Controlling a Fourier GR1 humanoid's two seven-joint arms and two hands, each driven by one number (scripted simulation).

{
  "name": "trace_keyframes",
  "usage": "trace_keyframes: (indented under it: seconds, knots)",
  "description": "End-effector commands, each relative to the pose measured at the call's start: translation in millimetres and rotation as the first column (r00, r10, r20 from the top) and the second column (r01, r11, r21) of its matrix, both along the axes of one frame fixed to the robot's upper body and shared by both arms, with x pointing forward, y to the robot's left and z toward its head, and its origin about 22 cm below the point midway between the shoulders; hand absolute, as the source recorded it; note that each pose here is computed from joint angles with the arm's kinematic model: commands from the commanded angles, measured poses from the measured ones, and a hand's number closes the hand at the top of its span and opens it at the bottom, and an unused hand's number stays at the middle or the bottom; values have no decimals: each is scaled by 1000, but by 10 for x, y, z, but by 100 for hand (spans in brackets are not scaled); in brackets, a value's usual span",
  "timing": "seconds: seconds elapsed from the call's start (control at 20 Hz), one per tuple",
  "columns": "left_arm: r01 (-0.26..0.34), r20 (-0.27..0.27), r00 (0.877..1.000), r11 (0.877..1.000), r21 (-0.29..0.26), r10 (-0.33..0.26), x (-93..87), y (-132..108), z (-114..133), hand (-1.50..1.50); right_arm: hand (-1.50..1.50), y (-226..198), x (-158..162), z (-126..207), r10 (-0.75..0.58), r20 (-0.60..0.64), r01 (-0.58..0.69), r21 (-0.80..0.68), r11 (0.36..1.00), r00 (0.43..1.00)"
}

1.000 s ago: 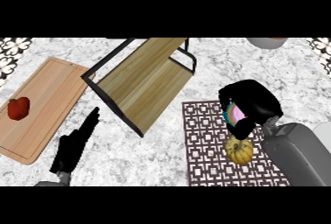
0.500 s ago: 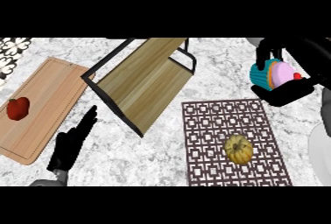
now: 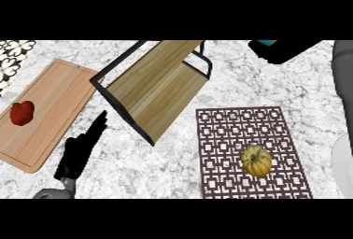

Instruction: Pick the cupcake from the placemat and place it in the tiered shelf

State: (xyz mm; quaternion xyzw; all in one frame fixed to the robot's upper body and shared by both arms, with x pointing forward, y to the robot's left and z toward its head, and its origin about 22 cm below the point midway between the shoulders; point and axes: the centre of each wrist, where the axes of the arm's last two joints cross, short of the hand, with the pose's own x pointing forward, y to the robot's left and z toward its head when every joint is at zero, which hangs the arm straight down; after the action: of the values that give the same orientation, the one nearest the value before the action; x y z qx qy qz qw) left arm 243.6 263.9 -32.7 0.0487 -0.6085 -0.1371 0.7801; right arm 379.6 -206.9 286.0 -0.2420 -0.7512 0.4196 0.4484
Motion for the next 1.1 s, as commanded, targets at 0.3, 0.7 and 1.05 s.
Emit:
trace_keyframes:
  seconds: [0.3, 0.7, 1.05]
  knots:
    - [29, 11, 1000, 999, -24, -29, -34, 49, -98, 0, 150, 675, 569, 7, -37, -2, 37, -4, 999, 999]
    - [29, 14, 999, 1000, -4, -29, 81, 82, 32, 0, 150, 1292, 749, -208, 39, -22, -42, -106, 993, 999]
    - [46, 20, 999, 999, -17, -46, 207, -130, 41, 0, 150, 1594, 806, -385, 52, -86, -65, -154, 986, 995]
